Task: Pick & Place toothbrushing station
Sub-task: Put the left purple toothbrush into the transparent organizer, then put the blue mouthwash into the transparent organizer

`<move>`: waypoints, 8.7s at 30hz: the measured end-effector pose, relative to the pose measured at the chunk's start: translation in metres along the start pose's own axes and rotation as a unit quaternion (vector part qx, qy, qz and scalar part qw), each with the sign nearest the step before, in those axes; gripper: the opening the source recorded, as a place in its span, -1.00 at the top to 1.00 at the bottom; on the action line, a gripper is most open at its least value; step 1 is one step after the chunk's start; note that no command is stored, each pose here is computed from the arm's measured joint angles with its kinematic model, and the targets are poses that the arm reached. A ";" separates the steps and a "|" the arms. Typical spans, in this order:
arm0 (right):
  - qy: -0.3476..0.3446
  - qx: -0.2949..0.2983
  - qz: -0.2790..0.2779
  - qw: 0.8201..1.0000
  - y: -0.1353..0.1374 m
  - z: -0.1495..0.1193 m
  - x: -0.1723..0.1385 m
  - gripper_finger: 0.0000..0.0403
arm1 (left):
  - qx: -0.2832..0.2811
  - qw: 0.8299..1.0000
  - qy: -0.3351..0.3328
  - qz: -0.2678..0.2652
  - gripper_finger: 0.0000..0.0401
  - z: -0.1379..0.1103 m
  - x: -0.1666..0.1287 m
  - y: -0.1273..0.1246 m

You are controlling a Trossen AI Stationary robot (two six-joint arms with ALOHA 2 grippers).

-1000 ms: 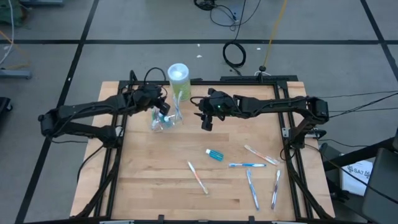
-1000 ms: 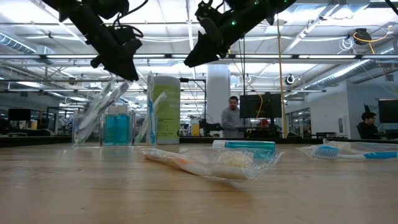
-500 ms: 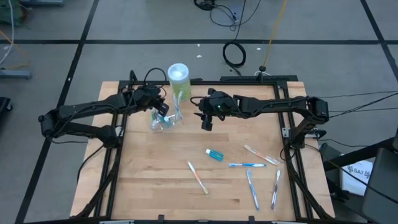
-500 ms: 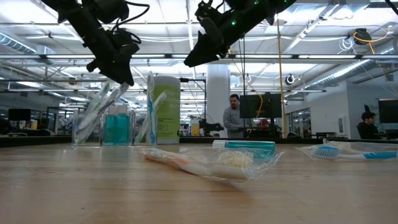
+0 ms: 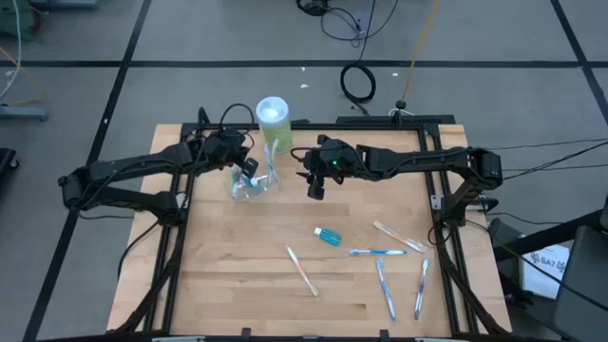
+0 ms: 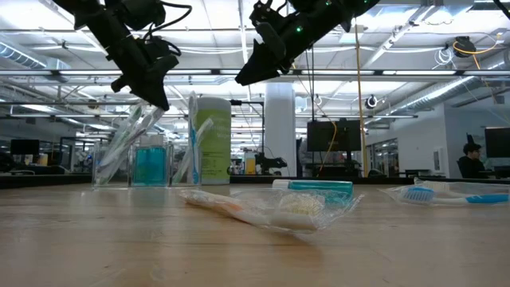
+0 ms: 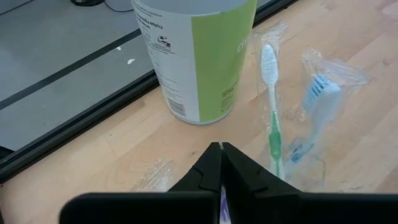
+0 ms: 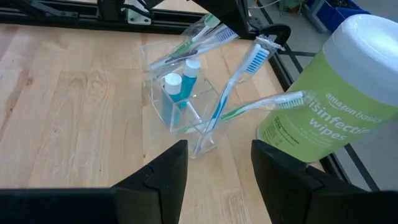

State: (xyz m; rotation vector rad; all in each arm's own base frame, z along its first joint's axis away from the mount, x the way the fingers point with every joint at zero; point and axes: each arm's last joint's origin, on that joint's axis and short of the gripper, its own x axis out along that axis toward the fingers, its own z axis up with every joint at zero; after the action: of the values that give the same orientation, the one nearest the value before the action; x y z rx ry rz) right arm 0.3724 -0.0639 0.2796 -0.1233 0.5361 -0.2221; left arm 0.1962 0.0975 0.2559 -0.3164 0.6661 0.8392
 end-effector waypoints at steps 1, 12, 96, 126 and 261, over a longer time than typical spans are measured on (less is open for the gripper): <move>0.000 0.000 0.000 1.000 0.000 0.000 0.000 0.16 | 0.000 1.000 -0.001 -0.001 0.98 0.000 -0.001 0.000; 0.000 0.000 0.000 1.000 0.000 0.000 0.000 0.16 | 0.004 0.998 -0.050 -0.037 0.97 0.000 -0.032 -0.007; 0.143 0.127 0.113 0.975 0.101 -0.092 -0.006 0.16 | 0.089 0.993 -0.058 0.048 0.25 -0.012 -0.101 -0.025; 0.153 0.141 0.061 0.976 0.125 -0.127 0.020 -0.08 | 0.080 0.994 -0.061 0.051 0.25 -0.012 -0.101 -0.025; -0.271 0.040 0.122 0.954 0.036 -0.042 0.002 0.50 | 0.157 0.900 -0.238 -0.330 -0.08 -0.068 -0.030 -0.082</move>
State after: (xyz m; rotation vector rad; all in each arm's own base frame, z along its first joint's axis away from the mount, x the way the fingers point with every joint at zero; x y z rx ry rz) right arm 0.3587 -0.0316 0.2365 -0.0343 -0.0086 0.0368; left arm 0.2164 -0.0061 0.2248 -0.0221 0.1917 0.1298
